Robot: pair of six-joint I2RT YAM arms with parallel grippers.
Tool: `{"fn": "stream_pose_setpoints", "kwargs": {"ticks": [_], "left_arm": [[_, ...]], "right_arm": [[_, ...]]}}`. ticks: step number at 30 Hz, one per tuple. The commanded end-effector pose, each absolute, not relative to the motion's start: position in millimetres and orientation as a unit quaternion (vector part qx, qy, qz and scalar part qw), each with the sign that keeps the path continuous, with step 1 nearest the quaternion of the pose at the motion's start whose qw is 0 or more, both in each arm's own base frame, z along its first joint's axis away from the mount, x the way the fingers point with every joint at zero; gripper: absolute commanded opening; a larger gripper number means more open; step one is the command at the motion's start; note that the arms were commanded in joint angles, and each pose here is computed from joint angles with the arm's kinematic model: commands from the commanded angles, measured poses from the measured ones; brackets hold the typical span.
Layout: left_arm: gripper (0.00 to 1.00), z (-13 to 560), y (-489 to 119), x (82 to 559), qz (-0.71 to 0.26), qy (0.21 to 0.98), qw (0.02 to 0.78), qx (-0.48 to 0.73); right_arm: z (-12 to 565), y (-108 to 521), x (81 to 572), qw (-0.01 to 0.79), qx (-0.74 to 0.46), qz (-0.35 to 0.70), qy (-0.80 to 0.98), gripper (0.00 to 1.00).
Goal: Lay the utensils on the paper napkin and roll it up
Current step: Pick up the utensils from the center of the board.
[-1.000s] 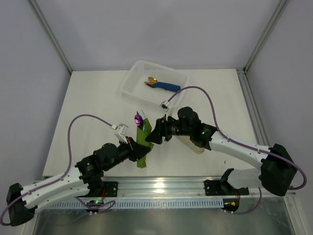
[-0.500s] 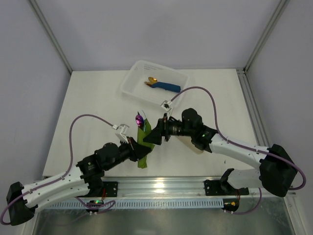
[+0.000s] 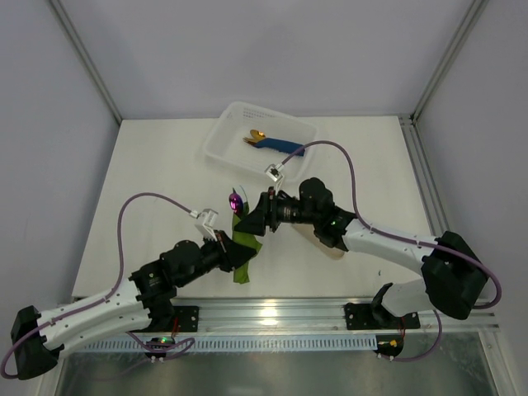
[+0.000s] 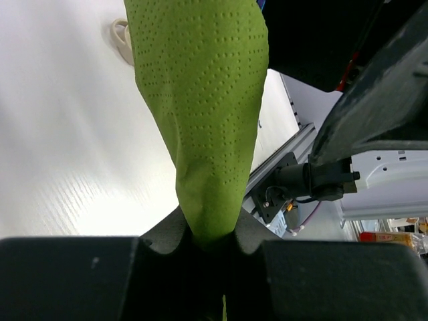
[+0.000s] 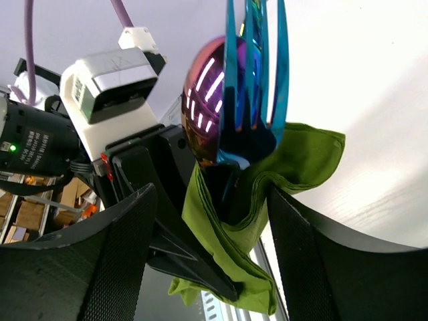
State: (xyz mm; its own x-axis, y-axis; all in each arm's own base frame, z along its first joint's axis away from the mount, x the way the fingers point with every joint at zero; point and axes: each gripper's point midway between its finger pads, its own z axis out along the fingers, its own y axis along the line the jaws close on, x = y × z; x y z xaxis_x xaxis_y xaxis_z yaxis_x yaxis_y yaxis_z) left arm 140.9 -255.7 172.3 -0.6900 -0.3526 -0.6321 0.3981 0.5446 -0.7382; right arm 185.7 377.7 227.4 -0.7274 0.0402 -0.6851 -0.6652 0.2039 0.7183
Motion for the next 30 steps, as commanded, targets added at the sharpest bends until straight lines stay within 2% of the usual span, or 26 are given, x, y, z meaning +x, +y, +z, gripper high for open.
{"fn": "stream_pose_setpoints", "kwargs": {"ticks": [1,16,23,26,30], "left_arm": [[0.0,221.9,-265.3,144.1,-0.531,0.736,0.42,0.007],[0.0,226.9,-263.4,146.9,-0.529,0.734,0.425,-0.002],[0.0,229.9,-253.2,148.8,-0.521,0.731,0.44,-0.011],[0.0,232.9,-251.3,147.4,-0.521,0.73,0.442,-0.007],[0.0,236.6,-251.8,147.1,-0.523,0.728,0.443,-0.005]], "right_arm": [[270.7,389.3,195.4,0.34,-0.216,0.624,0.669,0.68],[248.0,386.5,198.6,0.354,-0.192,0.578,0.709,0.64],[243.6,358.6,195.2,0.372,-0.181,0.533,0.738,0.79],[247.5,354.2,188.0,0.365,-0.184,0.54,0.735,0.9],[252.2,364.5,178.6,0.342,-0.199,0.574,0.717,0.95]]}}
